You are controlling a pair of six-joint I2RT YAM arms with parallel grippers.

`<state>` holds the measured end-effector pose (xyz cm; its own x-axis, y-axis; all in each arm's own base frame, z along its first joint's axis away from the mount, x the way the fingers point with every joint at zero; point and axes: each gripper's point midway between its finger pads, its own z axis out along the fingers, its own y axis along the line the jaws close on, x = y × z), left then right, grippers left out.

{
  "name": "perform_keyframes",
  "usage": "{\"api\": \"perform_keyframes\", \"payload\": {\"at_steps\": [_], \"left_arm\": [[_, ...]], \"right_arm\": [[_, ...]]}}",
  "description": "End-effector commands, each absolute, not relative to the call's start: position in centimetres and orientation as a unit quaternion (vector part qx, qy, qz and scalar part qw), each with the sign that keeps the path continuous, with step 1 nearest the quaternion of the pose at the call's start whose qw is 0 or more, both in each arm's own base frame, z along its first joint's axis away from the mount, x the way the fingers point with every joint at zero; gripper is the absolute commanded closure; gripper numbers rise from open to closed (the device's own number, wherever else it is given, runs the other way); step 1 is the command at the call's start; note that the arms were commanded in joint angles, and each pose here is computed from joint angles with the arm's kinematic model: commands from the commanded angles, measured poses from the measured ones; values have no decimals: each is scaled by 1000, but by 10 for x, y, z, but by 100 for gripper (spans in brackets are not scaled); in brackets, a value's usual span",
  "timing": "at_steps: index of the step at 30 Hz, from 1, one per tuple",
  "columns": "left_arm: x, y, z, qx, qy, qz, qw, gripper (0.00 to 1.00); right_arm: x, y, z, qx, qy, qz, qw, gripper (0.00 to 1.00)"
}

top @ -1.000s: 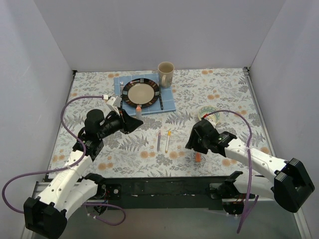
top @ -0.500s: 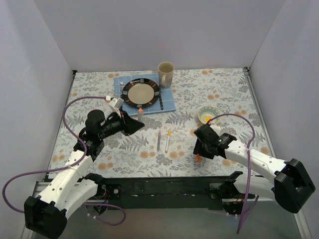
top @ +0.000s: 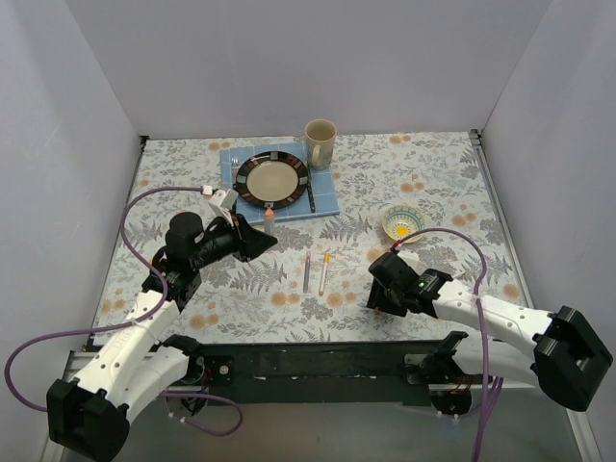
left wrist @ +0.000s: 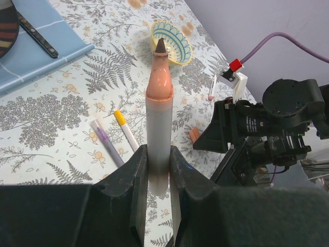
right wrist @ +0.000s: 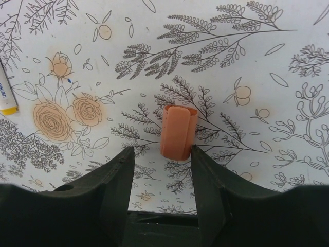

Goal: Insert the pens into the pen caps

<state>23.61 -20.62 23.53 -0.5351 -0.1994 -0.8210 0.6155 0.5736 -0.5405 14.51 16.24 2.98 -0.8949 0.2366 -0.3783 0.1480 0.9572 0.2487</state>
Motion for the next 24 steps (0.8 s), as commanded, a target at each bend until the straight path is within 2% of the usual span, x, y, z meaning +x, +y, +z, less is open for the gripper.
{"api": "perform_keyframes", "payload": {"at_steps": [1,9,13,16,17,20,24], "left_arm": [[239,-202,240,136,755,-426,479,100],[241,-201,239,135,758,-422,478,100],[241,-199,239,134,758,-418,482,100],[240,-199,238,136,758,-418,481,100],[240,-200,239,136,758,-420,481,100],[239,-199,240,139,756,-419,484,100],[237,-199,244,143,751,-420,489,100]], "right_arm": [[159,184,37,110,956,135,236,45],[187,230,62,97,939,194,269,45],[204,252,80,36,931,212,297,44],[205,264,98,-79,919,222,315,43],[204,257,97,-133,916,199,320,43],[206,243,98,-182,917,159,318,40],[192,211,77,-253,927,96,261,36]]}}
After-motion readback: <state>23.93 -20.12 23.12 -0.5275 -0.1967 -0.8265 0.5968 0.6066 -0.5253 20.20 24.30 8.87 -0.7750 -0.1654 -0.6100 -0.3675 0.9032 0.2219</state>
